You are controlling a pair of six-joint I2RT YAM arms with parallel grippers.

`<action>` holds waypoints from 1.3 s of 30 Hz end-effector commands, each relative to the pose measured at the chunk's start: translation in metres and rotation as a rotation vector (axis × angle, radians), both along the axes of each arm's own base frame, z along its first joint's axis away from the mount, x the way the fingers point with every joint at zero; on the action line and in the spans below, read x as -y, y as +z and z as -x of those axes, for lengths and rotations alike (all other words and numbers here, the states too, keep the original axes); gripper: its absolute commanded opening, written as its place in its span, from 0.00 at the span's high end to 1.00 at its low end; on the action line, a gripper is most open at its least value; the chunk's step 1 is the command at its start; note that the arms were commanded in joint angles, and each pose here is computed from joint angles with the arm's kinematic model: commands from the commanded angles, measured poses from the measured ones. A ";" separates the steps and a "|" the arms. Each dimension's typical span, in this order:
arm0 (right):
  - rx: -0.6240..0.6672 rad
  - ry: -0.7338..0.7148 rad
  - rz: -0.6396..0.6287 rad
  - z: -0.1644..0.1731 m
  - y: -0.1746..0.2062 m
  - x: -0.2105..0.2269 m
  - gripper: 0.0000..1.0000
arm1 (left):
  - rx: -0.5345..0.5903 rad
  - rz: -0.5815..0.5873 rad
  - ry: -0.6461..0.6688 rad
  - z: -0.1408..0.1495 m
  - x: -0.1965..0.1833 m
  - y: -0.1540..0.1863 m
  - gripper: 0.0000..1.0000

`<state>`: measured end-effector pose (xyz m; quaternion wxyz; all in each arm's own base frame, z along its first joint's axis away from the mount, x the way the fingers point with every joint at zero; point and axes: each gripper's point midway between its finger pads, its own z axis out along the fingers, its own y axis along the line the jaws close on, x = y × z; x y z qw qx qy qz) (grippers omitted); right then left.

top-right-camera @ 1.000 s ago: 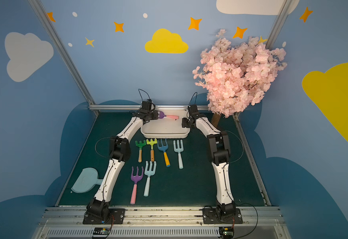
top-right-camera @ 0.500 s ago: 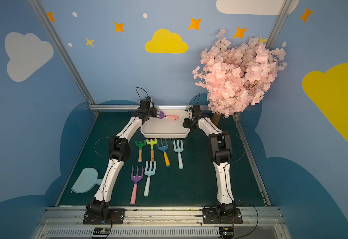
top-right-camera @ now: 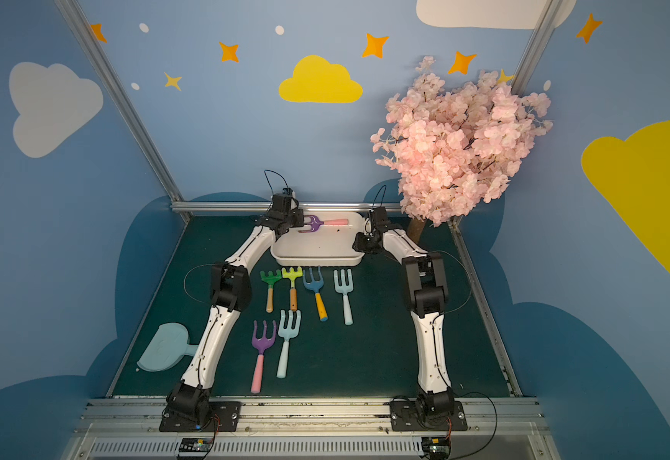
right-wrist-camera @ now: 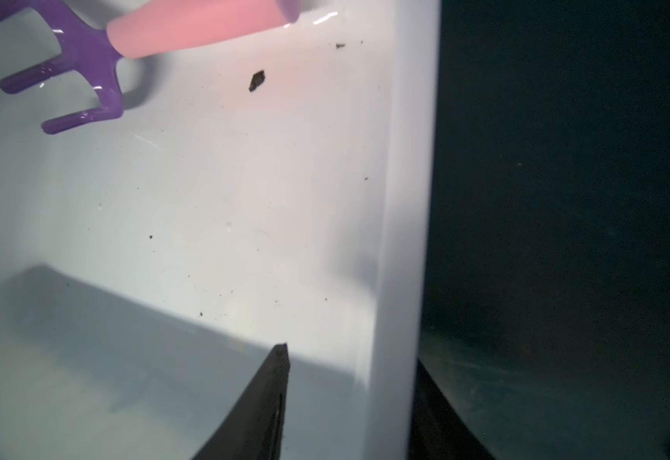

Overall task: Take the hand rake out of the storage box
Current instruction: Pick up the rake from the storage box.

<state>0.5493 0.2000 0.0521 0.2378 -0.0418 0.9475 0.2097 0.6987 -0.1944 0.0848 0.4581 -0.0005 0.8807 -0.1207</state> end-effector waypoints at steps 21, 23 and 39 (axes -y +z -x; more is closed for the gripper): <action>0.437 0.400 0.111 0.156 0.181 -0.032 0.26 | -0.018 -0.047 -0.419 0.169 0.016 0.149 0.98; 0.481 0.425 0.121 0.183 0.186 -0.041 0.22 | -0.050 -0.070 -0.458 0.200 0.016 0.141 0.98; 0.336 0.538 0.257 0.310 0.105 -0.066 0.23 | -0.240 -0.096 -0.694 0.346 0.048 0.084 0.98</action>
